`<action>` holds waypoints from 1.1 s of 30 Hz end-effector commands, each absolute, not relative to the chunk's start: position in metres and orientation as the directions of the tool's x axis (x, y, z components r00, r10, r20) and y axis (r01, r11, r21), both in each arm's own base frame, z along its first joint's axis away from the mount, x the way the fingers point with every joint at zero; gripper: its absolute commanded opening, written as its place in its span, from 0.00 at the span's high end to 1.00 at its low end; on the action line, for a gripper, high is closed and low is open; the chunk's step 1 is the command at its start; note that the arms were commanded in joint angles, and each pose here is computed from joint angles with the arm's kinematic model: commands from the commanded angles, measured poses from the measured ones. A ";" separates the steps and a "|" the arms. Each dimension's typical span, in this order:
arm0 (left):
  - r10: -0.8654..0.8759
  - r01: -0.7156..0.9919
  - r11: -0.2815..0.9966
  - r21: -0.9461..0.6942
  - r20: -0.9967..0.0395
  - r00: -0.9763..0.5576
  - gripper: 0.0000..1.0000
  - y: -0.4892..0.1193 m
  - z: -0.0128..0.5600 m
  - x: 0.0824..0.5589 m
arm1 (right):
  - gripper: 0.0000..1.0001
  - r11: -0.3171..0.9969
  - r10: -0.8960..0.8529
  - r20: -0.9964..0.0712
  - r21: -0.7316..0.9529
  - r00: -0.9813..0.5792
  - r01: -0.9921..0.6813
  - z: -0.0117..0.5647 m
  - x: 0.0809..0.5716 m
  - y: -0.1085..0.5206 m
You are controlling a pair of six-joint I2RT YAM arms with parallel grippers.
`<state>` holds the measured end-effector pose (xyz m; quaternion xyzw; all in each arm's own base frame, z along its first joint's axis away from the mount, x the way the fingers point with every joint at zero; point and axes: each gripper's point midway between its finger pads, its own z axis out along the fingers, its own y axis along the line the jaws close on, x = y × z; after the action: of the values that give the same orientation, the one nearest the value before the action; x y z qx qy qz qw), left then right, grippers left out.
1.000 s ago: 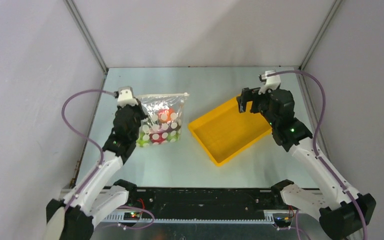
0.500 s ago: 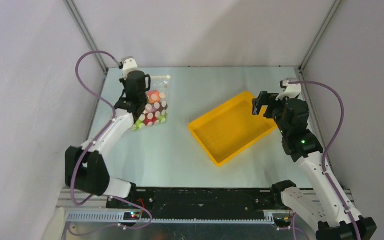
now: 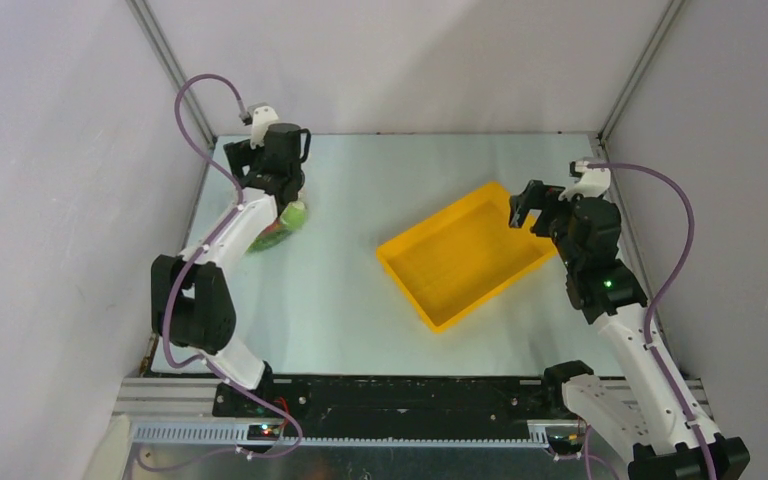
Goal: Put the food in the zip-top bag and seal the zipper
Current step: Place the zipper food storage bag at the center of the board, then reset both arms
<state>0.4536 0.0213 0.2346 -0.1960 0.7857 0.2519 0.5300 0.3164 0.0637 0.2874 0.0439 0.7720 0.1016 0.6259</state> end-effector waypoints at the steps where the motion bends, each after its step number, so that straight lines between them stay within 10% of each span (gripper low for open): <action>1: -0.081 -0.619 0.778 0.111 -0.959 -0.273 0.00 0.028 0.274 0.446 | 0.01 0.957 0.289 -0.941 0.288 -0.173 0.032 0.295 0.314 0.050; 22: -0.595 -0.206 0.801 -0.562 -0.786 -0.167 0.00 -0.048 0.257 0.302 | 0.01 0.882 0.450 -0.861 0.386 -0.238 0.271 0.251 0.276 0.013; 33: -0.596 -0.239 0.800 -0.551 -0.776 -0.206 0.00 -0.045 0.244 0.269 | 0.00 0.854 0.500 -0.841 0.437 -0.208 0.282 0.232 0.239 0.008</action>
<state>0.2694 -0.0449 0.2304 -0.2621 0.7681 -0.1522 0.5640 0.2483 0.0133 0.2293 0.2295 0.7825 0.0917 0.5714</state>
